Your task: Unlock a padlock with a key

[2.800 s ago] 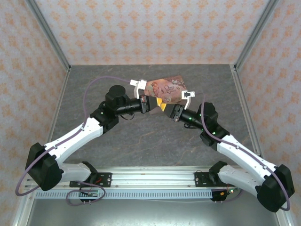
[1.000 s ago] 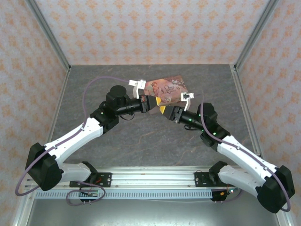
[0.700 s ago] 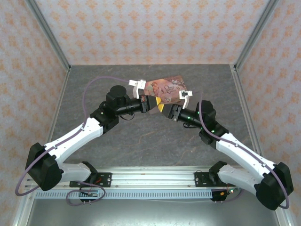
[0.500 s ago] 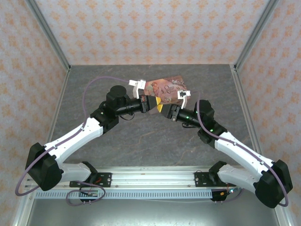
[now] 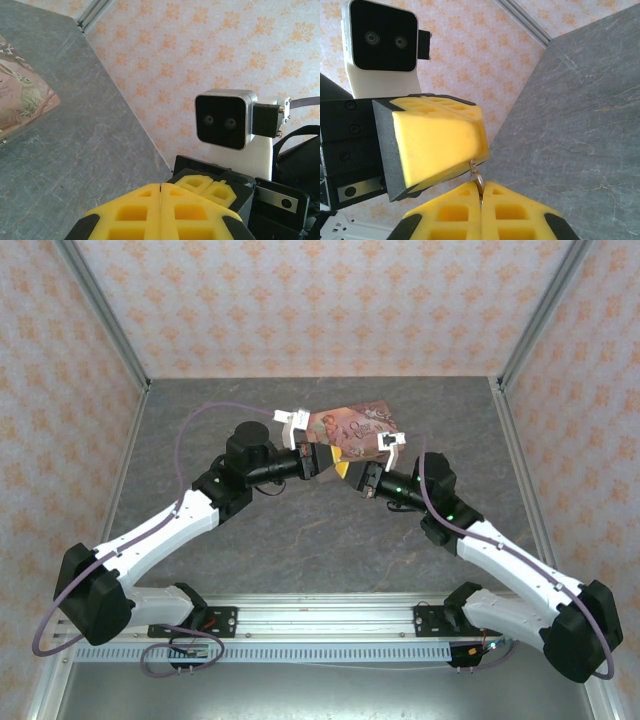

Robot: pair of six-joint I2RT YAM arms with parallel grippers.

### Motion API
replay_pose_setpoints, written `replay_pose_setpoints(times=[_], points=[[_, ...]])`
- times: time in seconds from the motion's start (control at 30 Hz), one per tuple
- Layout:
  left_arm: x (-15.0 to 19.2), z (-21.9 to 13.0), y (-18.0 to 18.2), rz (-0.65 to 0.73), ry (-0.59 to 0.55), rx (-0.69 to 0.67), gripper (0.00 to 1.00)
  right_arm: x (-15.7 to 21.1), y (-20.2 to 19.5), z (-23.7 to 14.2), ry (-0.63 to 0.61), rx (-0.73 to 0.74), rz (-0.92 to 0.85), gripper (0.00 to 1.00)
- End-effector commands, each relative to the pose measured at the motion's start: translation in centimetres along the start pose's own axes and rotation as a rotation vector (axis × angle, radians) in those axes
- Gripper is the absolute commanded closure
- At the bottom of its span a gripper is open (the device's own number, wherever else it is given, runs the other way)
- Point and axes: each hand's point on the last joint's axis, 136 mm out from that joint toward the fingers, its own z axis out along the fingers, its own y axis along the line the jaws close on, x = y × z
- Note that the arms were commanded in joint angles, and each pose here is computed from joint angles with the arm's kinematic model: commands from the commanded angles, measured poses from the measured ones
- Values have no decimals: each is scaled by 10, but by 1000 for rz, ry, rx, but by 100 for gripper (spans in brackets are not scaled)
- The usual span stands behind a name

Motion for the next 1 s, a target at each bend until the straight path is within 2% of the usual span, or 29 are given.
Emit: replay_pose_setpoints(times=[0.0, 0.03, 0.13, 0.2, 0.37, 0.5, 0.67, 0.83, 0.97], points=[[-10, -2, -9, 31, -27, 1, 98, -12, 16, -6, -38, -23, -53, 98], [-10, -3, -7, 32, -32, -9, 91, -10, 13, -6, -34, -9, -53, 98], [-14, -7, -3, 39, -46, -42, 78, -6, 3, -8, -24, 34, -51, 100], [-18, -12, 2, 38, -65, -71, 64, -3, -3, -10, -18, 71, -58, 100], [-21, -17, 33, 31, -75, -203, 42, 7, -41, -29, 26, 312, -101, 100], [-18, -3, 59, 53, -28, -294, 37, 7, -71, -61, 36, 558, -143, 100], [-24, 39, 82, 55, 35, -318, 34, -1, -88, -108, -7, 792, -168, 100], [-26, 94, 97, 95, 120, -308, 34, -9, -79, -132, -109, 808, -150, 100], [-16, 146, 109, 98, 210, -290, 34, -11, -76, -147, -162, 820, -136, 100]])
